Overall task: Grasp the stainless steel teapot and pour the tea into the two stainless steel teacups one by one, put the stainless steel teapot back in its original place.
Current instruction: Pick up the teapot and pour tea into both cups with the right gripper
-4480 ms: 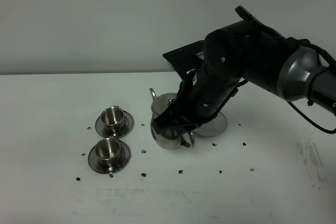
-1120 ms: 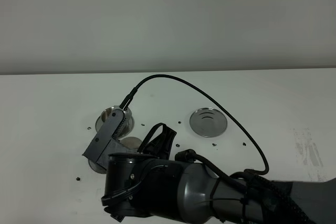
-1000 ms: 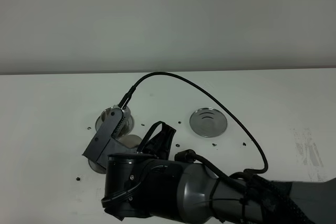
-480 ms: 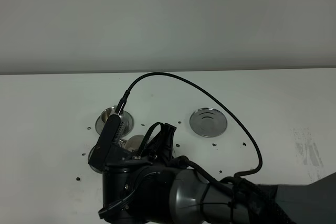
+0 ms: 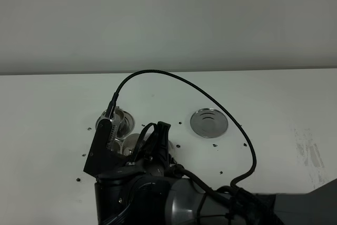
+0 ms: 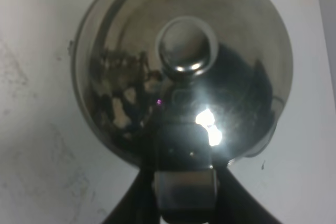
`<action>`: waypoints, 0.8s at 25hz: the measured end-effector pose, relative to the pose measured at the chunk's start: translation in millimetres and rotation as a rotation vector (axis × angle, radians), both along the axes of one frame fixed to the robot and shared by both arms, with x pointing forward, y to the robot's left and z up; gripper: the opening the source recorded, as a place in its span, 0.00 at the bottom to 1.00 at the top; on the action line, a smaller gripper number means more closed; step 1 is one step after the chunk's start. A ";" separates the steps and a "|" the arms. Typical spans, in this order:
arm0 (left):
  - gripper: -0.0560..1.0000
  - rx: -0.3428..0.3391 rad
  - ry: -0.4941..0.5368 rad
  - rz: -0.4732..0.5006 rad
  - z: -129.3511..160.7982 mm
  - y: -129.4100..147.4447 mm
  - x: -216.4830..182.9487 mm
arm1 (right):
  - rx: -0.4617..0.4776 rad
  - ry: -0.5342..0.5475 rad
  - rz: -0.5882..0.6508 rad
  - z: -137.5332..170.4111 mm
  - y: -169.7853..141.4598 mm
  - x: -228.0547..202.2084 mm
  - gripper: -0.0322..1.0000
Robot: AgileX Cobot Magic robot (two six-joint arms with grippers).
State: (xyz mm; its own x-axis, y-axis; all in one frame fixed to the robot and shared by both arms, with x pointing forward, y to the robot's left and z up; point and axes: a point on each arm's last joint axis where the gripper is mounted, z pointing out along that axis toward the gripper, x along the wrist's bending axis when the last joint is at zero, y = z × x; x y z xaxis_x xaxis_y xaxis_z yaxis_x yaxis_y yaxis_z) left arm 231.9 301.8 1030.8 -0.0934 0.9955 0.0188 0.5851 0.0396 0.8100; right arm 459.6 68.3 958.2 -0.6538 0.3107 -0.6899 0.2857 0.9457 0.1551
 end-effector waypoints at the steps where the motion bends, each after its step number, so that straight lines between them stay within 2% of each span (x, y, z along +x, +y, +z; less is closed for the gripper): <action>1: 0.49 0.000 0.000 0.000 0.0 0.0 0.0 | 0.001 0.000 0.005 0.0 0.7 -0.9 0.22; 10: 0.49 0.000 0.000 0.000 0.0 0.0 0.0 | -0.019 -0.021 0.047 0.5 4.0 -2.9 0.22; 20: 0.49 0.000 0.000 0.000 0.0 0.0 0.0 | -0.066 -0.028 0.075 -12.7 6.7 -1.2 0.22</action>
